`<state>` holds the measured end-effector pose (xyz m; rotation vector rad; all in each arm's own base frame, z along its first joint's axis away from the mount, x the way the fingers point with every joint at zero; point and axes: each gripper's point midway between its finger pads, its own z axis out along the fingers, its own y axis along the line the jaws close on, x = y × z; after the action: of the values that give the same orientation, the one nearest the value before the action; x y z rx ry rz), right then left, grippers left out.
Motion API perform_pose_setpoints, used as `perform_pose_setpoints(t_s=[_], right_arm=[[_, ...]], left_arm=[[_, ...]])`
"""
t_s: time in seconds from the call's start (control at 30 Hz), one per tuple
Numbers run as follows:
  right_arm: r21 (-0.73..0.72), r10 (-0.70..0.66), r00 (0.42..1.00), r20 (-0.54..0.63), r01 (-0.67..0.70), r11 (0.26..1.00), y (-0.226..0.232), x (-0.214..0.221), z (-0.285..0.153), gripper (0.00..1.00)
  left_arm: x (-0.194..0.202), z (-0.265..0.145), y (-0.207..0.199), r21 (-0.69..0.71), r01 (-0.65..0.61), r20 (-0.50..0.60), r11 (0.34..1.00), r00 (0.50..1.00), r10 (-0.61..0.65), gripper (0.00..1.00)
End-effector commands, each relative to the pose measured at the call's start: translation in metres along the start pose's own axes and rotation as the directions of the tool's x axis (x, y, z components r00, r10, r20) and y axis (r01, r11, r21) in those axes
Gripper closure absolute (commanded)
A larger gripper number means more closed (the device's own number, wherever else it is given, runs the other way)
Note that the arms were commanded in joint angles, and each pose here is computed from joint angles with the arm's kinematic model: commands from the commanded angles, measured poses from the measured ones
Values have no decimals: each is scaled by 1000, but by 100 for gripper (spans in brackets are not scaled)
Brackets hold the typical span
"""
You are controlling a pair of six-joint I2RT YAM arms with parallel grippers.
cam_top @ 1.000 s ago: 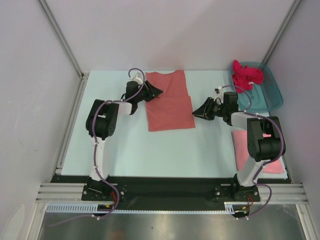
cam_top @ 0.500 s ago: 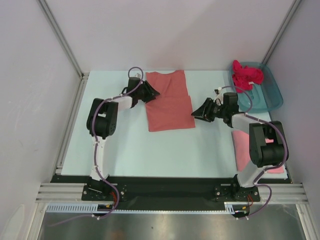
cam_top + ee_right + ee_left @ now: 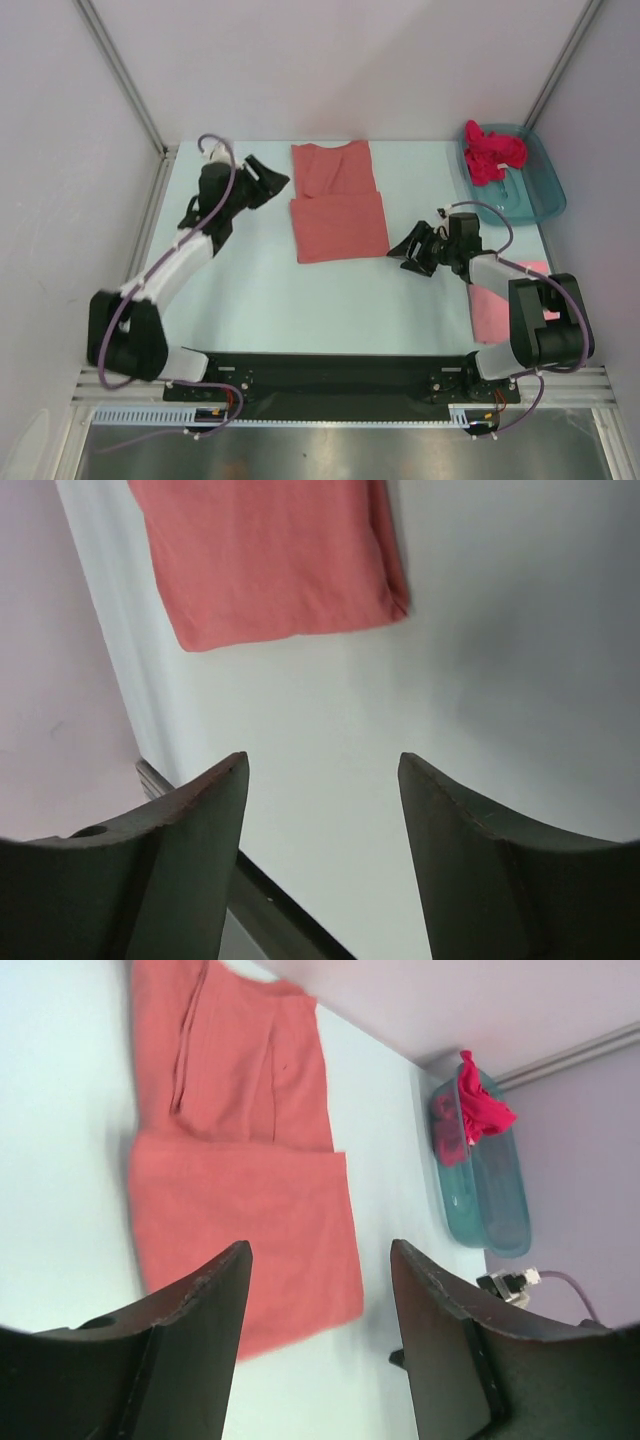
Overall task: Fold and stack the t-shirts
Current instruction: Fold the tshirt
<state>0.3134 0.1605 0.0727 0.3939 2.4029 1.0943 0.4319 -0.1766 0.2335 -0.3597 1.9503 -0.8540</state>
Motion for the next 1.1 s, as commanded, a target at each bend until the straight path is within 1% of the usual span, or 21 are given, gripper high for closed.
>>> perform_pose_setpoints(t_s=[0.0, 0.03, 0.07, 0.1, 0.17, 0.2, 0.23, 0.27, 0.33, 0.37, 0.4, 0.43, 0.47, 0.53, 0.6, 0.63, 0.67, 0.73, 0.77, 0.83, 1.07], right_arm=[[21, 109, 987, 122, -112, 993, -4, -8, -4, 32], [14, 125, 982, 144, -129, 992, -2, -9, -4, 33], [20, 173, 966, 192, -181, 983, -4, -15, -3, 33], [27, 182, 964, 195, -190, 981, -4, -9, 0, 33], [57, 213, 948, 236, -232, 971, -8, -13, 5, 34], [68, 227, 943, 244, -250, 966, -9, -12, 8, 35], [76, 232, 942, 242, -257, 963, -8, -8, 12, 36], [90, 239, 935, 262, -270, 959, -11, -9, 15, 36], [102, 266, 928, 262, -301, 948, -12, -6, 21, 37], [108, 269, 923, 277, -308, 945, -12, -9, 24, 38], [124, 276, 921, 274, -319, 940, -17, -7, 28, 38], [130, 271, 922, 275, -315, 940, -17, -6, 30, 38], [144, 266, 922, 282, -314, 938, -19, -7, 34, 38], [160, 268, 920, 287, -322, 933, -22, -7, 38, 39], [172, 273, 916, 293, -331, 928, -26, -6, 43, 40], [177, 277, 914, 297, -337, 925, -27, -6, 44, 41], [188, 272, 912, 307, -338, 922, -29, -6, 45, 41], [211, 277, 905, 321, -354, 911, -35, -6, 47, 41], [219, 276, 901, 335, -360, 907, -39, -7, 48, 41], [232, 284, 897, 340, -373, 898, -45, -5, 49, 43], [255, 343, 864, 369, -449, 857, -60, -1, 55, 44]], left_arm=[[64, -30, 36, -93, 173, -23, 981, 984, -176, 36], [65, -41, 25, -37, 212, 17, 977, 977, -212, 36], [97, -48, 48, -95, 301, 10, 949, 953, -301, 37], [114, -52, 38, -67, 319, -2, 946, 948, -319, 37], [140, -59, 46, -109, 376, 5, 920, 926, -377, 37], [149, -60, 44, -129, 378, 26, 917, 926, -378, 36], [157, -59, 49, -161, 392, 26, 906, 919, -393, 36], [166, -55, 53, -202, 438, 29, 876, 897, -441, 36], [185, -54, 70, -308, 458, 21, 834, 880, -475, 36], [187, -50, 71, -331, 490, 38, 806, 861, -508, 37], [198, -48, 84, -378, 490, 44, 785, 857, -514, 37], [198, -44, 85, -369, 512, 59, 776, 846, -530, 38], [203, -43, 94, -380, 544, 83, 748, 826, -558, 39], [213, -37, 107, -409, 574, 107, 710, 803, -587, 40], [215, -29, 106, -414, 608, 121, 678, 774, -621, 41], [224, -26, 115, -453, 604, 122, 656, 771, -625, 42], [223, -20, 109, -450, 629, 126, 634, 748, -652, 44], [230, -18, 118, -484, 642, 148, 595, 730, -667, 47], [229, -17, 120, -484, 670, 176, 563, 705, -687, 48], [233, -18, 127, -506, 679, 199, 532, 692, -694, 49], [239, -21, 139, -549, 689, 241, 474, 673, -699, 54]])
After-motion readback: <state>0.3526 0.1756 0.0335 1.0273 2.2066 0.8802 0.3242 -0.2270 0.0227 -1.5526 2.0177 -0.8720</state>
